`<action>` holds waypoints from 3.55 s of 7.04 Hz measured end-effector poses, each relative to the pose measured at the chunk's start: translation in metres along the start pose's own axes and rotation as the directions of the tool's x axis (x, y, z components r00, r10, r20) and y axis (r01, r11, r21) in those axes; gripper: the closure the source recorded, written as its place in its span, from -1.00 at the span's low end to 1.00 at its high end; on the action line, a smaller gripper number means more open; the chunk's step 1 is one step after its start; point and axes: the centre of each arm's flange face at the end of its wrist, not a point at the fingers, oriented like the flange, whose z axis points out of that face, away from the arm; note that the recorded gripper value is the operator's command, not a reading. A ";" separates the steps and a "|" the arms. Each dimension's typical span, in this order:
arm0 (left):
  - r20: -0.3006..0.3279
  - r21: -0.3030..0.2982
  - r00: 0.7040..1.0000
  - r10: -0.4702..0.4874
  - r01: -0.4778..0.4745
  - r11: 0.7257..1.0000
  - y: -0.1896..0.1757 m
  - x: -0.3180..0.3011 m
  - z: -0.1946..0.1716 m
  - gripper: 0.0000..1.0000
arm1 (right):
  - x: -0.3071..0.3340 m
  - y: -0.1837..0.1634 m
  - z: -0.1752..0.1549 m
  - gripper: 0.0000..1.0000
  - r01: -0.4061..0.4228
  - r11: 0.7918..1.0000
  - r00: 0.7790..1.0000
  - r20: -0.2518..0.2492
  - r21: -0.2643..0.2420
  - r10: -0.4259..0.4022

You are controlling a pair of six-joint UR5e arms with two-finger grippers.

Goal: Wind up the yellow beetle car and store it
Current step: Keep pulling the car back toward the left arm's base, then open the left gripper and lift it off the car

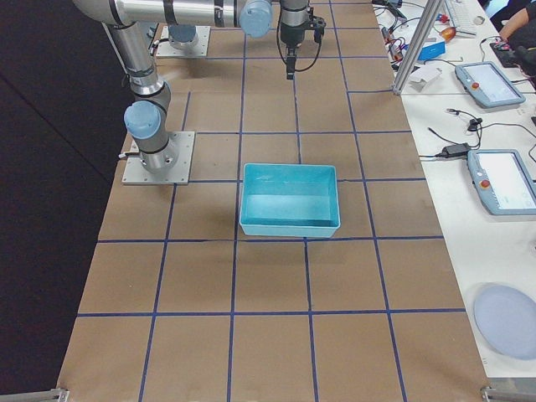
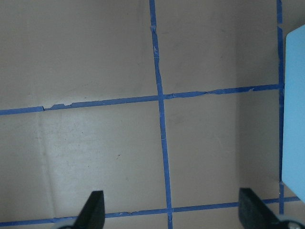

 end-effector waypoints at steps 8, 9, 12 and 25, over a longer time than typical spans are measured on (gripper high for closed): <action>0.011 -0.005 1.000 0.010 -0.010 1.000 0.045 0.004 -0.007 0.50 | 0.001 0.000 0.000 -1.00 -0.001 1.000 1.000 -0.001 0.000 0.001; 0.011 -0.007 1.000 0.024 -0.024 1.000 0.045 0.004 -0.008 0.50 | 0.001 0.000 0.000 -1.00 -0.001 1.000 1.000 -0.001 0.000 0.001; 0.015 -0.007 1.000 0.014 -0.014 1.000 0.057 0.006 -0.010 0.50 | 0.001 0.000 0.000 -1.00 -0.002 1.000 1.000 -0.002 0.000 0.002; 0.116 -0.125 0.931 -0.345 0.358 0.925 -0.084 0.026 -0.172 -1.00 | 0.002 0.000 0.002 -1.00 -0.005 1.000 1.000 -0.002 -0.004 0.005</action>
